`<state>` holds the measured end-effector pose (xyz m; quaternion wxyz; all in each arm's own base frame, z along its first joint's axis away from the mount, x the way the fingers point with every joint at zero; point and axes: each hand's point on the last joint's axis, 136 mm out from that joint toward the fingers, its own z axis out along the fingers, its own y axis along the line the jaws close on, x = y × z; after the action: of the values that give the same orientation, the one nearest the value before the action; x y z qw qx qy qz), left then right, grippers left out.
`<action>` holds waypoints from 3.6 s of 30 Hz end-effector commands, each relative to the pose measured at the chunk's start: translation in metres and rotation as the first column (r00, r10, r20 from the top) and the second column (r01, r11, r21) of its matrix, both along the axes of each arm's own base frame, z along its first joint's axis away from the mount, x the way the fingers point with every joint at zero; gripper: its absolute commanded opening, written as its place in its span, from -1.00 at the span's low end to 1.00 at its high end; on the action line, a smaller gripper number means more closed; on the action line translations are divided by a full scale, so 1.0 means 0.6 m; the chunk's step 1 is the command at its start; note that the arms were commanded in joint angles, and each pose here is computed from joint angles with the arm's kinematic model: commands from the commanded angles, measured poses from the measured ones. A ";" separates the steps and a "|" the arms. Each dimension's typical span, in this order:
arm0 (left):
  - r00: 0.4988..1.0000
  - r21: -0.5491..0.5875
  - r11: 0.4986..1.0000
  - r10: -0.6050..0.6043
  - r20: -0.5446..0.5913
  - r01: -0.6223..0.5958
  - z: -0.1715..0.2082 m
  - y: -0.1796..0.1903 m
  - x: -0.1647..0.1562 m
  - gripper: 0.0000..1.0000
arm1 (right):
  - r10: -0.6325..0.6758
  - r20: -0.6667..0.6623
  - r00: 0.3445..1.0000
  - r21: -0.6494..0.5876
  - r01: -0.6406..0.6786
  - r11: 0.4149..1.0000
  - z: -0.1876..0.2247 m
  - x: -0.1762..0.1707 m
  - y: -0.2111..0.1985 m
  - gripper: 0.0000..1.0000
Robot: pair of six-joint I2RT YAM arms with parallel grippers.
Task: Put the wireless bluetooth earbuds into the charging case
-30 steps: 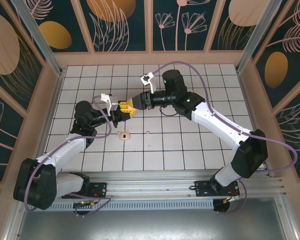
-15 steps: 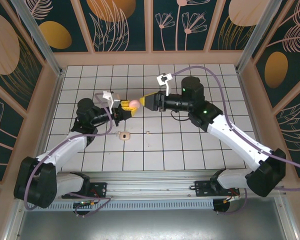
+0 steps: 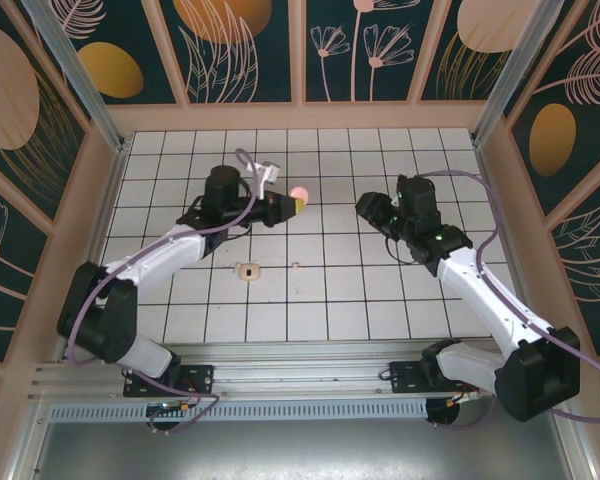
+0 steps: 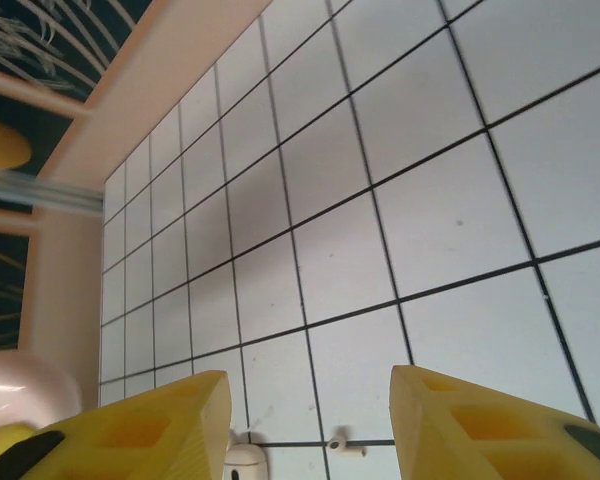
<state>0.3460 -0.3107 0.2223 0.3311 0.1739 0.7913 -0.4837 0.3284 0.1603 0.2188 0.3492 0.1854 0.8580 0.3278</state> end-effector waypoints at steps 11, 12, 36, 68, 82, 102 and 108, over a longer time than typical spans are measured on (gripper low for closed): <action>0.873 0.240 0.960 0.240 -0.426 -0.146 -0.162 -0.116 0.062 -1.00 | -0.065 -0.030 0.997 -0.005 0.065 0.998 -0.042 -0.002 -0.050 -0.08; 0.866 0.254 0.956 0.250 -0.433 -0.148 -0.170 -0.121 0.067 -1.00 | -0.060 -0.028 0.998 0.001 0.060 0.998 -0.044 -0.001 -0.049 -0.09; 0.744 0.389 0.914 0.336 -0.577 -0.111 -0.305 -0.213 0.113 -0.78 | 0.040 -0.070 0.997 0.058 -0.036 0.998 -0.065 0.015 -0.063 -0.11; 0.766 0.645 0.742 0.519 -0.379 -0.183 -0.226 -0.099 0.097 -0.08 | 0.066 -0.042 0.997 0.050 -0.064 0.997 -0.029 0.023 -0.088 -0.10; 0.665 0.795 0.580 0.667 -0.337 -0.178 -0.194 0.095 -0.076 0.05 | 0.130 -0.082 0.988 0.087 -0.123 0.989 -0.048 0.036 -0.066 -0.09; 0.578 0.867 0.479 0.749 -0.324 -0.136 -0.264 0.234 -0.150 0.30 | 0.132 -0.097 0.986 0.096 -0.123 0.988 -0.052 0.031 -0.048 -0.07; 0.588 0.878 0.472 0.734 -0.340 -0.082 -0.295 0.227 -0.145 0.31 | 0.126 -0.103 0.987 0.092 -0.117 0.989 -0.054 0.028 -0.046 -0.07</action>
<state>0.2586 -0.1729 0.0570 0.0306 -0.1234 0.9918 -0.0093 0.3405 0.1307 0.1759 0.2587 0.1657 0.8767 0.3701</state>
